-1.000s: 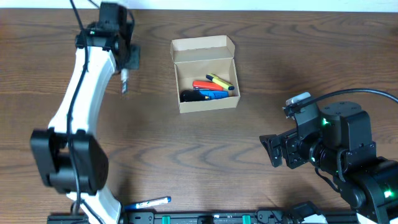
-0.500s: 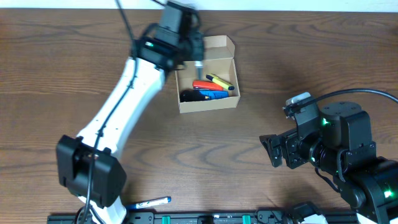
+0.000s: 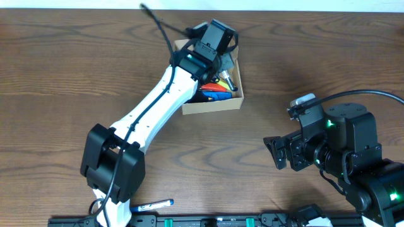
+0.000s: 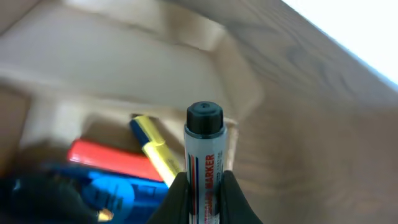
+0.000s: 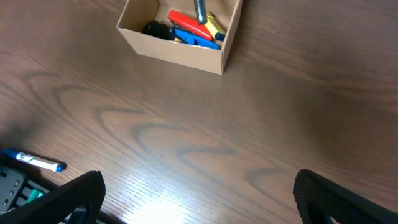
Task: Pack container
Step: 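Carry the white marker into the box and release it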
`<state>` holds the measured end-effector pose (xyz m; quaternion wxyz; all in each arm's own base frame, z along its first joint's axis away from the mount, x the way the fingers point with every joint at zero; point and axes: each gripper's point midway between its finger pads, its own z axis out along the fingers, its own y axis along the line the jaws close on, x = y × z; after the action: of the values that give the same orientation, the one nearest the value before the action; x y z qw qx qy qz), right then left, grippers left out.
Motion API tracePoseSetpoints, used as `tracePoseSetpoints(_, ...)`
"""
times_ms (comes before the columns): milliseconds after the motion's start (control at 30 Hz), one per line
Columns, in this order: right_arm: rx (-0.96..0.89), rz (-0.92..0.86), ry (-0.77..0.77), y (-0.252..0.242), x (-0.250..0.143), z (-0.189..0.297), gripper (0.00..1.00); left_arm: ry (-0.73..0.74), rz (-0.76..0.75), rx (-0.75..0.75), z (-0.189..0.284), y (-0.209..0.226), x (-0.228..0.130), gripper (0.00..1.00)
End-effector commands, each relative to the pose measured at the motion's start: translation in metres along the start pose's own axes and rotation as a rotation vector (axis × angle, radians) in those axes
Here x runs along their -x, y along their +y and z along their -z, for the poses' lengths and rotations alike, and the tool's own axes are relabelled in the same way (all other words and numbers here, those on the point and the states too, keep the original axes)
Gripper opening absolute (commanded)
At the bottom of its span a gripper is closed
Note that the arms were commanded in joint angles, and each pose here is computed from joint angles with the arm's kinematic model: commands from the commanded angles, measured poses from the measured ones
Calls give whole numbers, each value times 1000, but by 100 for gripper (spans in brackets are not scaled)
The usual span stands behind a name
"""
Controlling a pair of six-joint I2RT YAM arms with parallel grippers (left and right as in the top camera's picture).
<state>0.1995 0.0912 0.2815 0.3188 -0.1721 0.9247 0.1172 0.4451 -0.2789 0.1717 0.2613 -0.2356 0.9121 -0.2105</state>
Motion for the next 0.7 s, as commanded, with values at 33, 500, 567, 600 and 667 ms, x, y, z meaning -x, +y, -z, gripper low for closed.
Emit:
tracePoseSetpoints(33,-1,10,0,-1,-1,0,99,-74,468,80,0,22,12,6)
tracePoseSetpoints(500,-1,10,0,-1,-1,0,99,-82,863,318,11,77,-11,6)
tracePoseSetpoints(567,-1,10,0,-1,-1,0,99,-82,864,322,11,78,-11,6)
tracePoseSetpoints(600,-1,10,0,-1,-1,0,99,-82,864,322,11,78,-11,7)
tracePoseSetpoints(667,-1,10,0,-1,-1,0,99,-74,874,321,11,77,-13,9)
